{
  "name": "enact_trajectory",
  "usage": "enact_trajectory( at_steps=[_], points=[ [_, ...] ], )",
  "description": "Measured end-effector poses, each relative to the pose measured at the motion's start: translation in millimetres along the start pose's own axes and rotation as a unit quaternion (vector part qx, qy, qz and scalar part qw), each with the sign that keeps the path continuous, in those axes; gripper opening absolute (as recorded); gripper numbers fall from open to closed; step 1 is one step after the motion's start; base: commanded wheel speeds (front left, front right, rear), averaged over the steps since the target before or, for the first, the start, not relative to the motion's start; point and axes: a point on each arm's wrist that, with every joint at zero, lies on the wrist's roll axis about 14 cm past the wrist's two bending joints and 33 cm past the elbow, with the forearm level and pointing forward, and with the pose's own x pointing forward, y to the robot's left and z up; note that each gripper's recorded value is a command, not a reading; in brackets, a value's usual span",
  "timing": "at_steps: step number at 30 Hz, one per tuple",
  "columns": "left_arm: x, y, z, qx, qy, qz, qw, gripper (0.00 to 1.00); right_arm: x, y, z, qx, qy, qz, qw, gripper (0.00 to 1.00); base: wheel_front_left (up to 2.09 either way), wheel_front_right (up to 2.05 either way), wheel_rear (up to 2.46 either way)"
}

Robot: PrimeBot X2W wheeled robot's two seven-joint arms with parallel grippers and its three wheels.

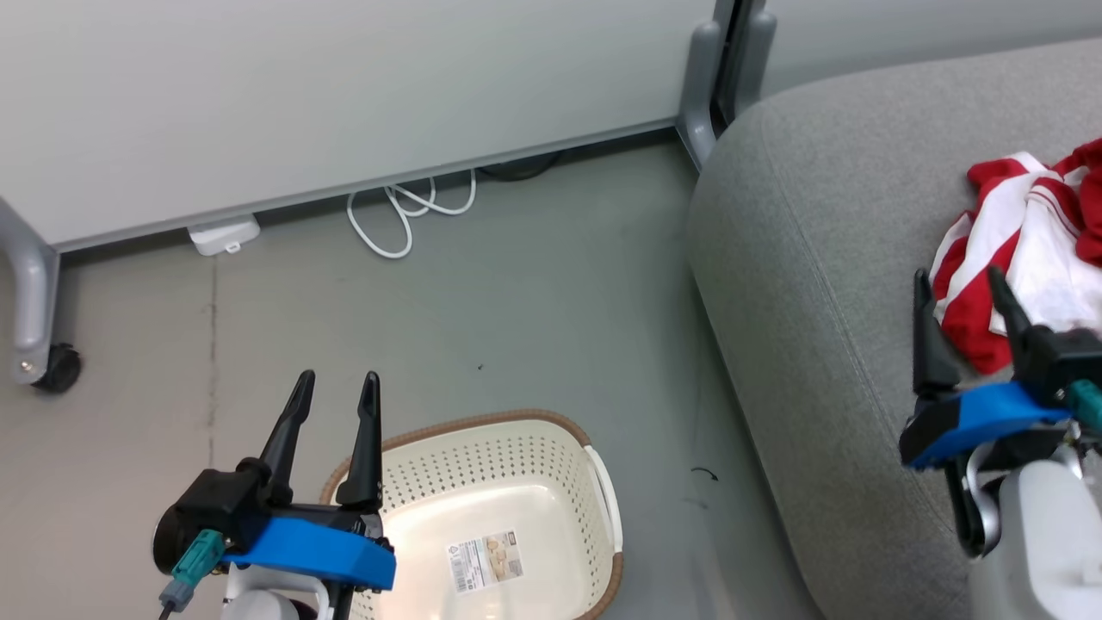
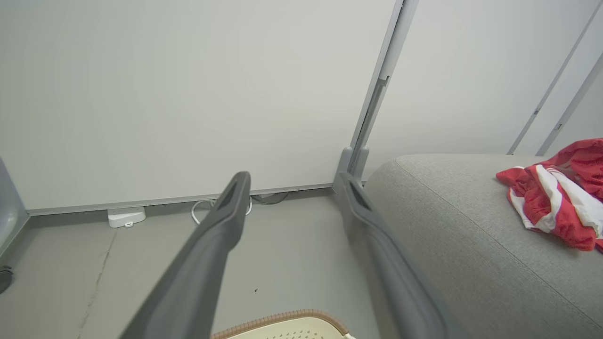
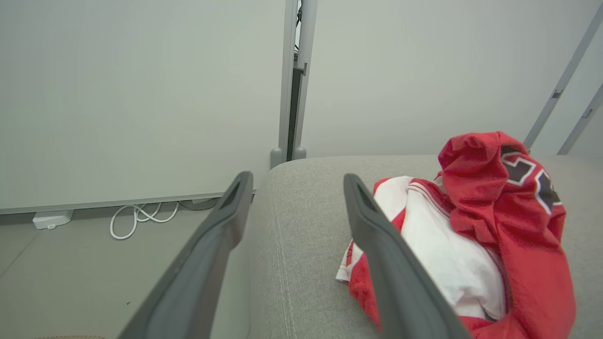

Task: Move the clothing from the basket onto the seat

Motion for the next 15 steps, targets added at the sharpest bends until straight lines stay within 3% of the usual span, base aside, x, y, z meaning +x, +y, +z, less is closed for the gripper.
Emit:
enact_trajectory(
  at_steps=[15],
  points=[
    [-52.2, 39.3, 6.7, -0.003, -0.007, 0.088, 0.996, 1.00, -50.1, 67.1, -0.4, 0.017, 0.004, 0.094, 0.995, 1.00, 0.00, 0.00, 0.00]
  ],
)
